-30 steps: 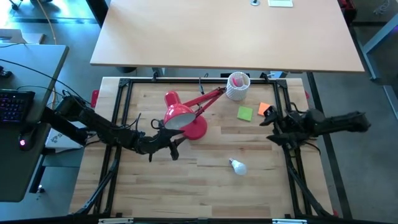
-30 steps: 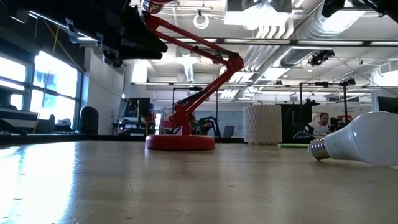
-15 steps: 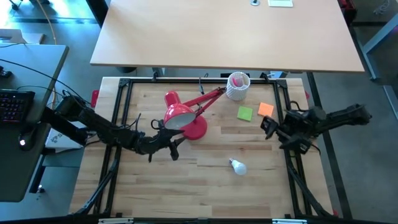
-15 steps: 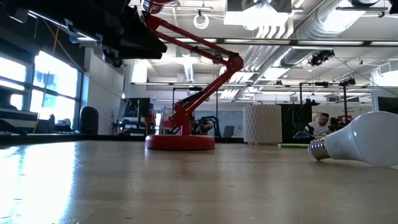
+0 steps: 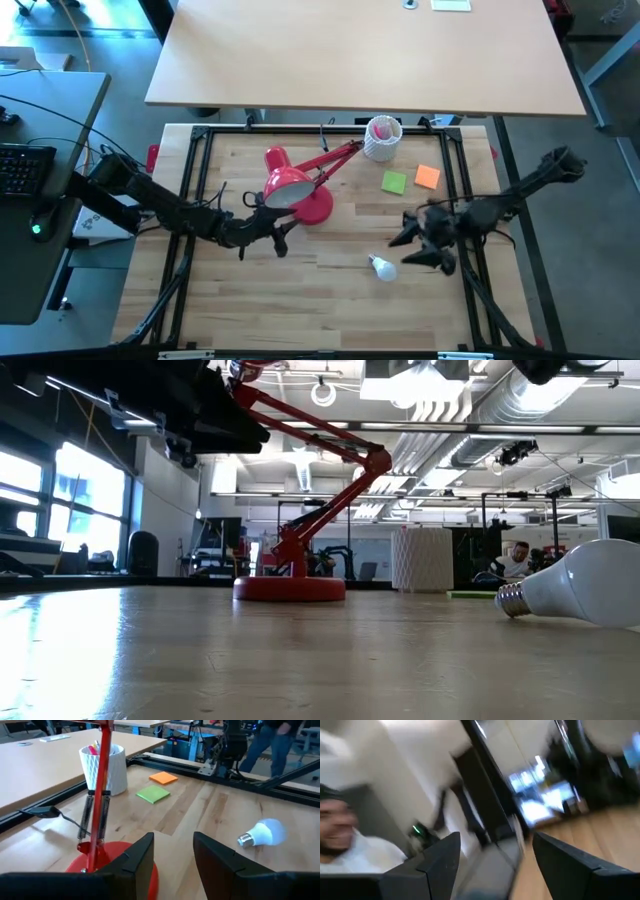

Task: Screw lightbulb
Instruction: Insert the white lightbulb into the red lamp

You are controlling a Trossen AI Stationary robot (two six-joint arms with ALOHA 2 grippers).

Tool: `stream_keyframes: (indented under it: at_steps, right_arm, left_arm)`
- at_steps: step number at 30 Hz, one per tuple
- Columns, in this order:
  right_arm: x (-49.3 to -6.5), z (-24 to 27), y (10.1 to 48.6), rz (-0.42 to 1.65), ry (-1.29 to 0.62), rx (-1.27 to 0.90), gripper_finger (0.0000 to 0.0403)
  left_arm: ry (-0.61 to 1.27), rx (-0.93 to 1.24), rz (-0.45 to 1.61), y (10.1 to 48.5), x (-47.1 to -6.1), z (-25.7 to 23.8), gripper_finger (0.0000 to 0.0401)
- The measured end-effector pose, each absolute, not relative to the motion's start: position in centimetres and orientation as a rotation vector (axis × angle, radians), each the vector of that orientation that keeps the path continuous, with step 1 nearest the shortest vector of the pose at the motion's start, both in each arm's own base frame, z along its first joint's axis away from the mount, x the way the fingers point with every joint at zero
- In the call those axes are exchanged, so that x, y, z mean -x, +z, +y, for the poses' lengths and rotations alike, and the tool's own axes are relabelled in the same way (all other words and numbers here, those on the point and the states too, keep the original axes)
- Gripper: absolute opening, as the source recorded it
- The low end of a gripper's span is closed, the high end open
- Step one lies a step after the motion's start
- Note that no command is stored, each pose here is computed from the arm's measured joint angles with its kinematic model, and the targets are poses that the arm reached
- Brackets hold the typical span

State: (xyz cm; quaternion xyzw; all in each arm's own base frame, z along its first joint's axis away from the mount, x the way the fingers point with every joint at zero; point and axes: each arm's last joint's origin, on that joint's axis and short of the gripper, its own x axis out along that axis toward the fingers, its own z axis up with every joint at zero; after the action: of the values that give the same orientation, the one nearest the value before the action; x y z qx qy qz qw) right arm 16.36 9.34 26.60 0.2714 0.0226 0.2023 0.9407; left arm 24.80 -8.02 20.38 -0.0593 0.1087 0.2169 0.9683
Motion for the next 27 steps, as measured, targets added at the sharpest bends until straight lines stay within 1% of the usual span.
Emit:
stream_keyframes:
  at_steps: [2,5,9,13,17,22,27]
  right_arm:
    - [-16.7,10.4,26.6,0.241,0.354,-0.581,0.0247]
    - [-16.9,12.4,27.1,0.489,0.266,-0.553,0.0247]
    - [-16.5,15.3,27.6,0.628,0.15,-0.413,0.0247]
    - [-15.2,18.7,25.6,0.647,0.073,-0.365,0.0247]
    - [-13.7,21.8,22.9,0.632,0.038,-0.241,0.0247]
    - [-13.5,23.2,19.9,0.652,-0.058,-0.234,0.0247]
    - [-15.1,23.1,18.3,0.651,-0.13,-0.211,0.025]
  left_arm:
    - [0.425,0.127,0.22,20.4,-24.7,-8.4,0.0131]
    - [0.413,0.138,0.219,20.3,-24.5,-8.8,0.0131]
    - [0.436,0.155,0.219,19.7,-24.6,-9.3,0.0131]
    - [0.456,0.157,0.264,17.6,-24.9,-10.4,0.0131]
    - [0.472,0.215,0.271,16.0,-26.1,-11.5,0.0131]
    - [0.45,0.21,0.29,15.3,-28.8,-13.3,0.0131]
    - [0.356,0.1,0.366,14.9,-31.9,-14.4,0.0131]
